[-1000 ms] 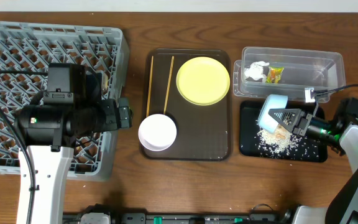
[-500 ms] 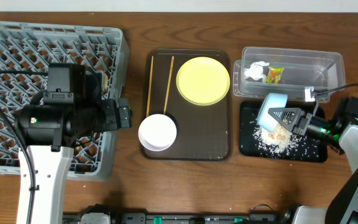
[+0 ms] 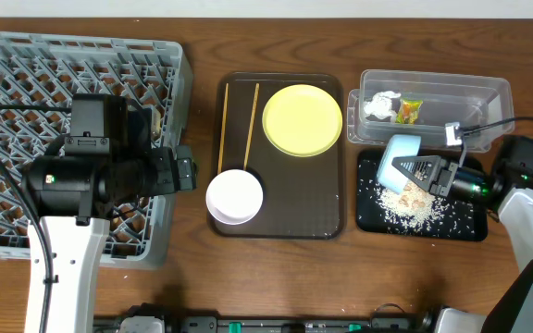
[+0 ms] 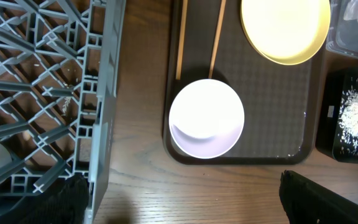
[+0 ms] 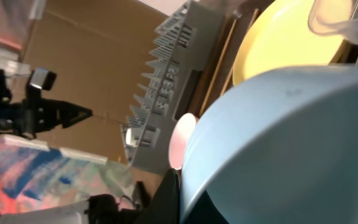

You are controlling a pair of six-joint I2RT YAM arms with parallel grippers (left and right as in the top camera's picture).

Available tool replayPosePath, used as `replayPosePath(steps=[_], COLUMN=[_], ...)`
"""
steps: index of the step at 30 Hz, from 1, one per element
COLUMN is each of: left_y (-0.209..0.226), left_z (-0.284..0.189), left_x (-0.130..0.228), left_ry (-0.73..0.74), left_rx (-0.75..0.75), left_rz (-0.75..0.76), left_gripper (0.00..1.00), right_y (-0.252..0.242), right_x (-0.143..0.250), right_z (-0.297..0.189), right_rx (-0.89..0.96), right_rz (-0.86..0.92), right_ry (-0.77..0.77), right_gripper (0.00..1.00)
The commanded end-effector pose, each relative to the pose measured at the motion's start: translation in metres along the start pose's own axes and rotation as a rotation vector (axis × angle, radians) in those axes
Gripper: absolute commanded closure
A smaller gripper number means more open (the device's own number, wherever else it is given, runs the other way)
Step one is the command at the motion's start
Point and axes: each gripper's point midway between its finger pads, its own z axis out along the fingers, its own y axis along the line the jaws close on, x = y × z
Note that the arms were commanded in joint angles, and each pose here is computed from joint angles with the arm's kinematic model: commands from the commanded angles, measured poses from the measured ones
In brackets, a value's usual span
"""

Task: Sort waste into correct bins and load items into the dishwasher
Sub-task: 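Tip the blue bowl over the black tray to empty the rice, then set the empty blue bowl back on the brown tray with the right gripper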

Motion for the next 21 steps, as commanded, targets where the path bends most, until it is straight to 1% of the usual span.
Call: replayPosePath(steps=[1, 2, 3, 4, 7, 8, 9, 11, 14, 16, 17, 21], left_y=[0.000, 0.000, 0.000, 0.000, 0.000, 0.000, 0.000, 0.000, 0.000, 0.000, 0.000, 0.000], left_z=[-0.004, -0.004, -0.004, -0.004, -0.004, -0.004, -0.004, -0.004, -0.004, -0.004, -0.004, -0.004], left_x=[-0.001, -0.001, -0.001, -0.002, -0.001, -0.002, -0.001, -0.002, -0.001, -0.002, -0.001, -0.001], left_ry=[-0.015, -0.015, -0.015, -0.015, -0.015, -0.015, -0.015, -0.015, -0.015, -0.015, -0.015, -0.015], left_rx=[-0.006, -0.006, -0.006, -0.006, -0.006, -0.006, -0.006, -0.006, -0.006, -0.006, -0.006, -0.006], left_rz=[0.019, 0.018, 0.019, 0.018, 0.018, 0.019, 0.018, 0.018, 0.019, 0.019, 0.019, 0.018], left_gripper=[0.02, 0.02, 0.02, 0.02, 0.02, 0.02, 0.02, 0.02, 0.02, 0.02, 0.02, 0.02], right_y=[-0.030, -0.027, -0.006, -0.002, -0.007, -0.001, 0.006, 0.019, 0.027, 0.027, 0.024, 0.011], right_x=[0.001, 0.002, 0.002, 0.003, 0.003, 0.005, 0.007, 0.016, 0.034, 0.049, 0.062, 0.092], right_z=[0.000, 0.001, 0.007, 0.010, 0.016, 0.020, 0.024, 0.038, 0.063, 0.078, 0.091, 0.116], right_rx=[0.208, 0.193, 0.093, 0.096, 0.182, 0.172, 0.156, 0.180, 0.317, 0.450, 0.579, 0.787], right_rz=[0.125, 0.162, 0.108, 0.091, 0.037, 0.059, 0.042, -0.033, -0.157, -0.228, -0.309, -0.485], right_ry=[0.009, 0.009, 0.025, 0.034, 0.048, 0.058, 0.075, 0.132, 0.237, 0.307, 0.357, 0.429], right_gripper=[0.99, 0.99, 0.99, 0.99, 0.99, 0.99, 0.99, 0.99, 0.99, 0.99, 0.99, 0.99])
